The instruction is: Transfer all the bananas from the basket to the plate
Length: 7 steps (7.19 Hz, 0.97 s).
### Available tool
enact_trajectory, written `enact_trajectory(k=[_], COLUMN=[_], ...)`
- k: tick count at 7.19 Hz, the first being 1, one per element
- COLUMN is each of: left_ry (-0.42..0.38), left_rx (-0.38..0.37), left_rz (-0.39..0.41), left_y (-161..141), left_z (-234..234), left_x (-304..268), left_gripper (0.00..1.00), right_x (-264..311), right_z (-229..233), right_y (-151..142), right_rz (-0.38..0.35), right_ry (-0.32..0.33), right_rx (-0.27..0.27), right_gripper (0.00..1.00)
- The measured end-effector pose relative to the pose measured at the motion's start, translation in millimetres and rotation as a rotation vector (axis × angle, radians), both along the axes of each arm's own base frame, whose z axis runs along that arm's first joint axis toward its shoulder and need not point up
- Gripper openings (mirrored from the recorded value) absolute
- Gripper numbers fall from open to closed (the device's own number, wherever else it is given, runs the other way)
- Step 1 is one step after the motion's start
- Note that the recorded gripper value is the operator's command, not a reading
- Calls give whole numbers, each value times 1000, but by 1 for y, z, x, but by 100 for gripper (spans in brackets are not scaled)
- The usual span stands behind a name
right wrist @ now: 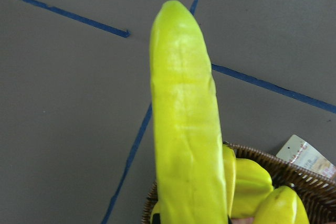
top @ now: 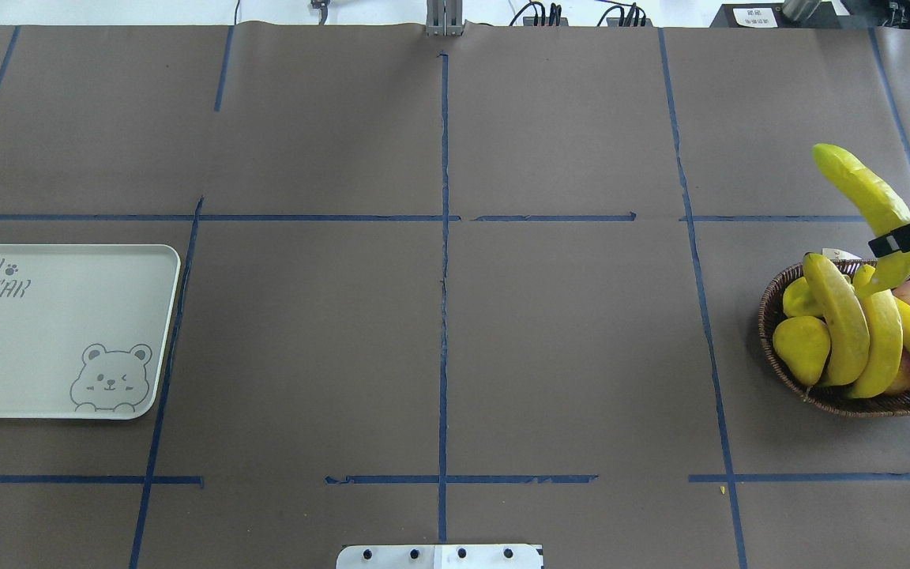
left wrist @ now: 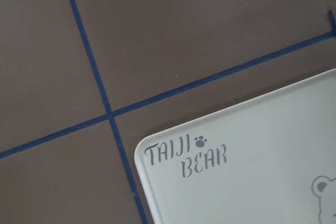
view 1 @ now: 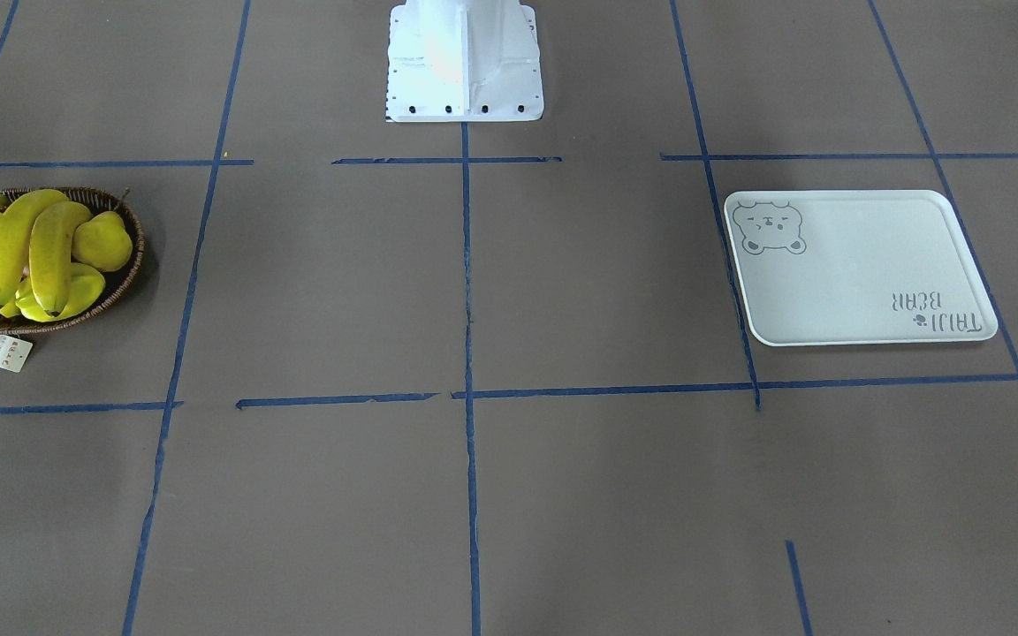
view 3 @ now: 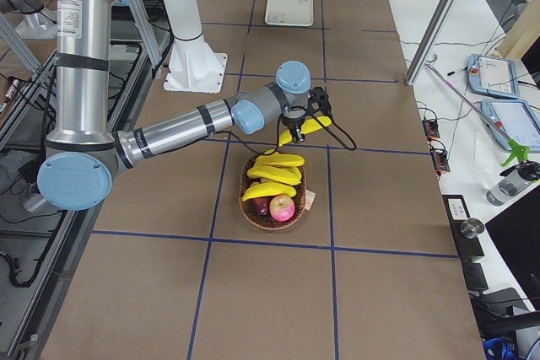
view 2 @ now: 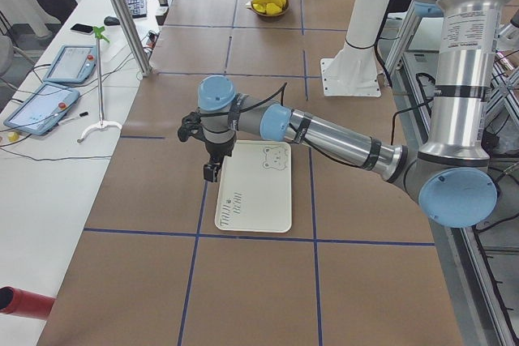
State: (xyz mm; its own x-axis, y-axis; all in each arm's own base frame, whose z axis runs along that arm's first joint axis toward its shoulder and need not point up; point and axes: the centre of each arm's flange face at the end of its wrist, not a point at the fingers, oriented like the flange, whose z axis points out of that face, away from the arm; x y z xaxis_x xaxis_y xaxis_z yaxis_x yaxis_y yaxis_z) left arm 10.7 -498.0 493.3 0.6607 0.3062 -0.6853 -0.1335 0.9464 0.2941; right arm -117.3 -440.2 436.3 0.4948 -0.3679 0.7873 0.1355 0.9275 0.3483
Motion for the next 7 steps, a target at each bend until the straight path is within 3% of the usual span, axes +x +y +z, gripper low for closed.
enact_trajectory(k=[4, 7], left_ry=[147, 313], left_rx=[26, -127], left_rz=[21, -22], left_y=[15, 42], left_z=[-61, -133], left_x=[87, 194], left_gripper=[100, 100], right_x=[-114, -204], right_z=[-62, -131], right_y=[21, 39], right_rz=[111, 164], right_ry=[-160, -264], right_rx=[-69, -118], right_gripper=[5, 5])
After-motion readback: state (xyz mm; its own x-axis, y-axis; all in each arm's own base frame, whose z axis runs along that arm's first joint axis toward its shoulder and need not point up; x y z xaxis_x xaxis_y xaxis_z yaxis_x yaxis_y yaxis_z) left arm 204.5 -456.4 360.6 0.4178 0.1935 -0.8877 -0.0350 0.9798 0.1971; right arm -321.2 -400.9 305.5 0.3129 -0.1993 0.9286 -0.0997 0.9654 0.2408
